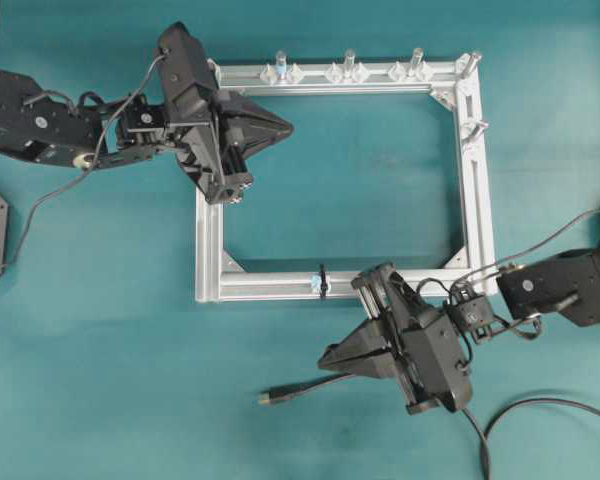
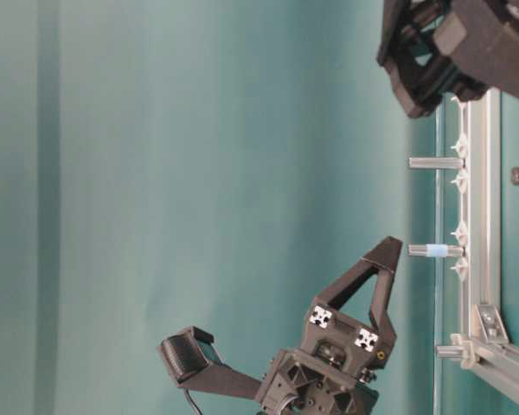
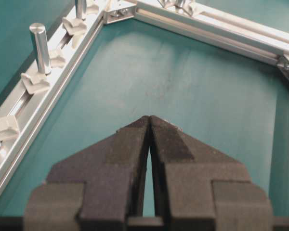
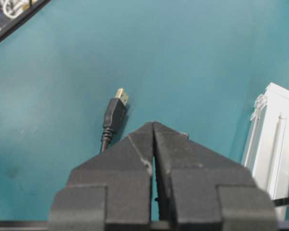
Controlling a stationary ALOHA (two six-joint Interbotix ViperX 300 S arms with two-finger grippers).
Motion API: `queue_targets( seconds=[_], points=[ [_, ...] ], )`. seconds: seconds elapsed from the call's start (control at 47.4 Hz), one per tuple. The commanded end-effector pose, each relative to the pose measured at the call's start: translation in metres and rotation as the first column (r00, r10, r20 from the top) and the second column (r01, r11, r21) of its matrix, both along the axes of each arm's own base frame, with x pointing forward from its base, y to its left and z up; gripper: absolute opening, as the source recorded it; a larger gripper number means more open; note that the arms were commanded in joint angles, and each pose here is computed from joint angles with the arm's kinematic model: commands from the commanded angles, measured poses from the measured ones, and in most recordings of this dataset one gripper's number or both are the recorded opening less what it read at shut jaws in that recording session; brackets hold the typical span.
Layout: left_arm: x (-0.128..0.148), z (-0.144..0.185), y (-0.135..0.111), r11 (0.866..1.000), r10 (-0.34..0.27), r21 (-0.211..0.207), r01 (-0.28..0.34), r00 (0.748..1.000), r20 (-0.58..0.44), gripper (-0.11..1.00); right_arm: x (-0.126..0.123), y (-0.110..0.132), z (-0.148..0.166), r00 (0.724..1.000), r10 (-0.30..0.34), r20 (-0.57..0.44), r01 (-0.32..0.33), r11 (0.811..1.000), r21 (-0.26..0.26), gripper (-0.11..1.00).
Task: Insert the wire through the string loop located in the center.
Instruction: 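Open the right gripper and lower it over the black USB cable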
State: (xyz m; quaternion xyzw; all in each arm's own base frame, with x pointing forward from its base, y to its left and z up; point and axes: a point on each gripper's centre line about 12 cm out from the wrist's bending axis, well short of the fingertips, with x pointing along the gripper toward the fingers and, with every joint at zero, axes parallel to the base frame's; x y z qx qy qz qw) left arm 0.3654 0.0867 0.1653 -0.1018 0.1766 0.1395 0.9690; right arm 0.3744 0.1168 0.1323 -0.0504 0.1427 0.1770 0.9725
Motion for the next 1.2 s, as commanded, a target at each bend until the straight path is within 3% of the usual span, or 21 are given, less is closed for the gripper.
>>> queue_targets(
  seconds=[0.0, 0.063, 0.232, 0.274, 0.486, 0.739, 1.182],
  points=[
    [0.001, 0.012, -0.002, 1.0, -0.007, 0.01, 0.007, 0.999, 0.034, 0.0, 0.005, 0.004, 0.018, 0.999, 0.006, 0.05, -0.006, 1.0, 0.015, 0.01],
    [0.001, 0.013, -0.002, 1.0, -0.007, 0.01, 0.007, 0.999, 0.035, 0.0, 0.006, 0.005, 0.019, 0.999, 0.007, 0.05, -0.008, 1.0, 0.014, 0.08],
    [0.001, 0.013, -0.002, 1.0, -0.007, 0.012, 0.007, 0.999, 0.035, 0.0, 0.009, 0.006, 0.02, 1.0, 0.007, 0.03, -0.007, 1.0, 0.006, 0.52],
    [0.001, 0.013, -0.002, 1.0, -0.008, 0.011, 0.007, 0.999, 0.034, 0.0, 0.009, 0.006, 0.02, 1.0, 0.006, 0.026, -0.006, 1.0, 0.006, 0.57],
    [0.001, 0.012, -0.002, 1.0, -0.007, 0.011, 0.007, 0.999, 0.032, 0.0, 0.009, 0.006, 0.018, 1.0, 0.005, 0.017, -0.005, 1.0, 0.004, 0.57],
    [0.001, 0.011, -0.002, 1.0, -0.009, 0.012, 0.008, 1.0, 0.03, 0.0, 0.009, 0.008, 0.013, 1.0, -0.007, -0.01, 0.007, 0.999, 0.048, 0.57],
    [-0.001, 0.01, -0.004, 1.0, -0.012, 0.002, 0.012, 1.0, 0.006, 0.0, 0.017, 0.023, -0.012, 0.998, 0.021, -0.061, -0.019, 0.999, 0.035, 0.57]
  ],
)
